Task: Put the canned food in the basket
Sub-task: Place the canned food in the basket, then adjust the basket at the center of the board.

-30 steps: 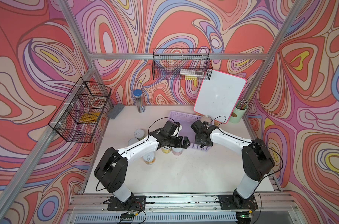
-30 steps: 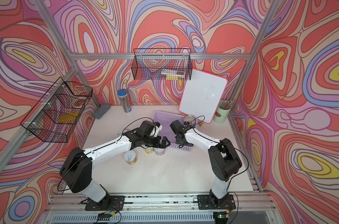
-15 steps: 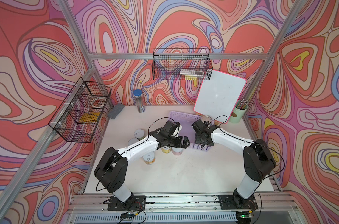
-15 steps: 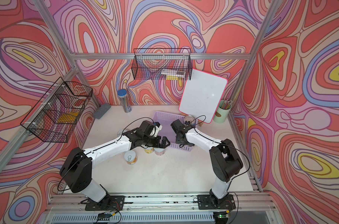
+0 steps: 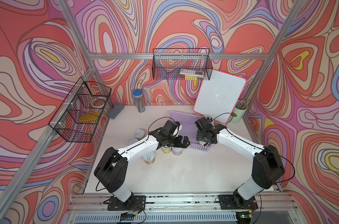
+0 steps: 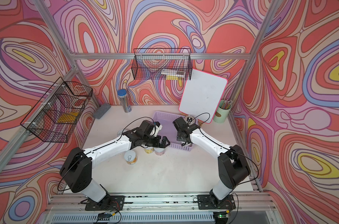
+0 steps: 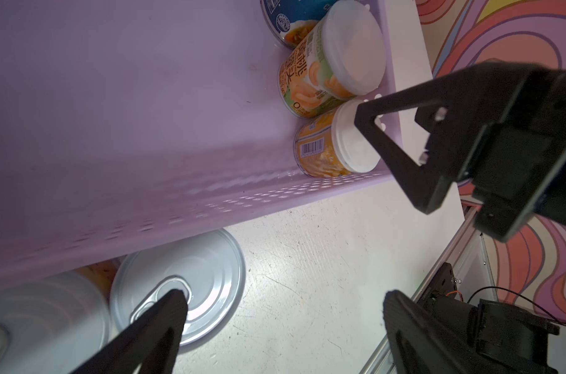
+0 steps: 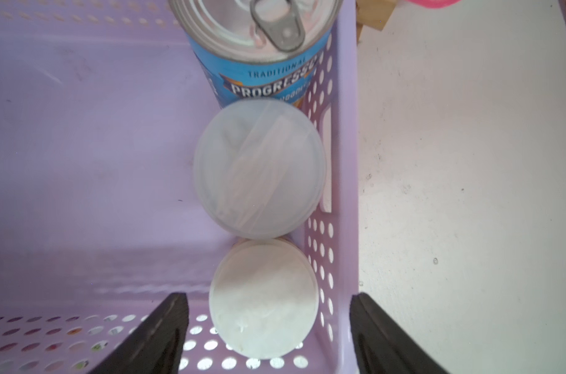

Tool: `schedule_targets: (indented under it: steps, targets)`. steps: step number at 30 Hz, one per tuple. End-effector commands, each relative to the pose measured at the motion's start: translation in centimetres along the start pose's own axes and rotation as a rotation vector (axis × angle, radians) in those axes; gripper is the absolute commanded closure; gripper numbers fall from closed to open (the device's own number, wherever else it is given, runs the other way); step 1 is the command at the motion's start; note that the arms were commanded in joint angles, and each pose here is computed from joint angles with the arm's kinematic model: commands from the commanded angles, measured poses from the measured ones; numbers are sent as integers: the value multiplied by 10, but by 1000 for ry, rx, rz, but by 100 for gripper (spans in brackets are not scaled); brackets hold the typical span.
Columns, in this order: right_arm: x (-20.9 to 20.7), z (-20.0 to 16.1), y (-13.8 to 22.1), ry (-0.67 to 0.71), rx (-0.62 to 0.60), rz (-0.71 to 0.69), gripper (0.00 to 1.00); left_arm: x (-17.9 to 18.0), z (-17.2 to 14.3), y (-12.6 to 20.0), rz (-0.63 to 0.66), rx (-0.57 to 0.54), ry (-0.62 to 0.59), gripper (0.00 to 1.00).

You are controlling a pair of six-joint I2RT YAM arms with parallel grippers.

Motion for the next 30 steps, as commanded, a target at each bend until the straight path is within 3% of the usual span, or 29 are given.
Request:
schedule_targets:
  steps: [1,16,30]
  targets:
    - [-9,7,18,-4,-104,78,21,1,16,7,26,-36,-36,2]
    - [-58,3,1,-189,-84,306,26,21,58,-18,318,21,-125,5]
    - [-58,4,1,-190,-76,306,26,37,45,-26,430,140,-114,5]
Point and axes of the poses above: each gripper's point midway between its finger pads, its own y axis back along the fingers, its own x axis along the line the jaws close on, z = x × y, the point moved 10 cm from there along y, back along the fingers, and after that the axes turned 11 degrees about y, right-handed, at the moved point
